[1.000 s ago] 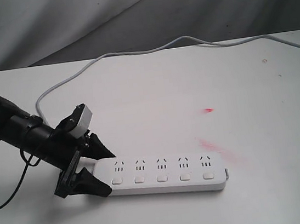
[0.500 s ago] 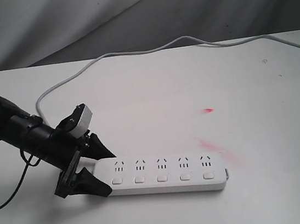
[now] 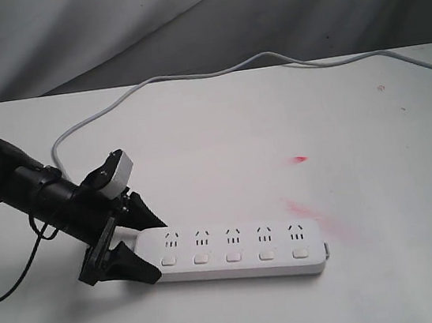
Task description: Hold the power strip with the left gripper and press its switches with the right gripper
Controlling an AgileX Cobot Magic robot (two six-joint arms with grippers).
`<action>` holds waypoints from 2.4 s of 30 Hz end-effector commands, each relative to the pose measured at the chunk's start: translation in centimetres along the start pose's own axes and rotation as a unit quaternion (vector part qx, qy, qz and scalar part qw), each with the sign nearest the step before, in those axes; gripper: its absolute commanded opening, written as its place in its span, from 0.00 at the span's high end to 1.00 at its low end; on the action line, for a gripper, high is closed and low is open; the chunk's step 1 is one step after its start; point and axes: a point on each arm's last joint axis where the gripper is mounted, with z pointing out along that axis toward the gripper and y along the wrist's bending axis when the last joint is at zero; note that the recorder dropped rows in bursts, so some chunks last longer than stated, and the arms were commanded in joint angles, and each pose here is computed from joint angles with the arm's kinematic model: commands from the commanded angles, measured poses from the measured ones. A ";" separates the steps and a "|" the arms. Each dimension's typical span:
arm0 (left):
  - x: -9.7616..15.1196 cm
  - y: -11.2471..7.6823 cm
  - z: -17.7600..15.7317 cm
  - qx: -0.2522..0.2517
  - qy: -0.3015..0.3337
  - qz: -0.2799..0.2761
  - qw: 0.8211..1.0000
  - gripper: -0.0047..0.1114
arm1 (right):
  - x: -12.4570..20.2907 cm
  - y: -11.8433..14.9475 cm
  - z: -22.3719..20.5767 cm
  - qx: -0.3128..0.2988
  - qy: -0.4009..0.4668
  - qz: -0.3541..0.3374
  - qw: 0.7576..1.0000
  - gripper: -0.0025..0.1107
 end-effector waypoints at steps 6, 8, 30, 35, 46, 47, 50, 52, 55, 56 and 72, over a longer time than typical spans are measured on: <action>3.4 0.7 1.2 -0.025 0.107 -0.009 0.994 0.46 | -6.4 2.1 7.8 -0.043 0.175 -0.153 0.972 0.98; 3.4 0.7 1.2 -0.025 0.107 -0.009 0.994 0.46 | -6.0 2.2 9.5 -0.063 0.226 -0.170 0.957 0.98; 3.5 0.6 1.2 -0.021 0.112 0.004 0.993 0.46 | 13.5 10.9 21.8 -0.344 0.468 -0.314 0.751 0.98; 3.7 0.5 1.2 -0.013 0.124 0.020 0.992 0.46 | 18.4 14.9 21.5 -0.386 0.472 -0.344 0.714 0.98; 3.7 0.5 1.2 -0.013 0.124 0.020 0.992 0.46 | 23.0 20.3 20.0 -0.481 0.437 -0.295 0.700 0.98; 3.7 0.5 1.2 -0.013 0.124 0.020 0.992 0.46 | 23.3 20.6 19.9 -0.485 0.434 -0.296 0.699 0.98; 3.7 0.5 1.2 -0.014 0.122 0.019 0.992 0.46 | 24.0 21.2 19.5 -0.492 0.433 -0.292 0.697 0.98; 3.7 0.5 1.2 -0.014 0.122 0.019 0.992 0.46 | 24.5 21.6 19.3 -0.499 0.432 -0.292 0.692 0.98; 3.7 0.5 1.2 -0.014 0.122 0.019 0.992 0.46 | 25.3 21.9 19.1 -0.505 0.436 -0.283 0.689 0.98; 3.7 0.5 1.2 -0.014 0.122 0.019 0.992 0.46 | 25.5 22.0 19.0 -0.506 0.438 -0.281 0.688 0.98; 3.7 0.5 1.2 -0.014 0.123 0.018 0.992 0.46 | 28.1 23.4 17.8 -0.532 0.443 -0.284 0.664 0.98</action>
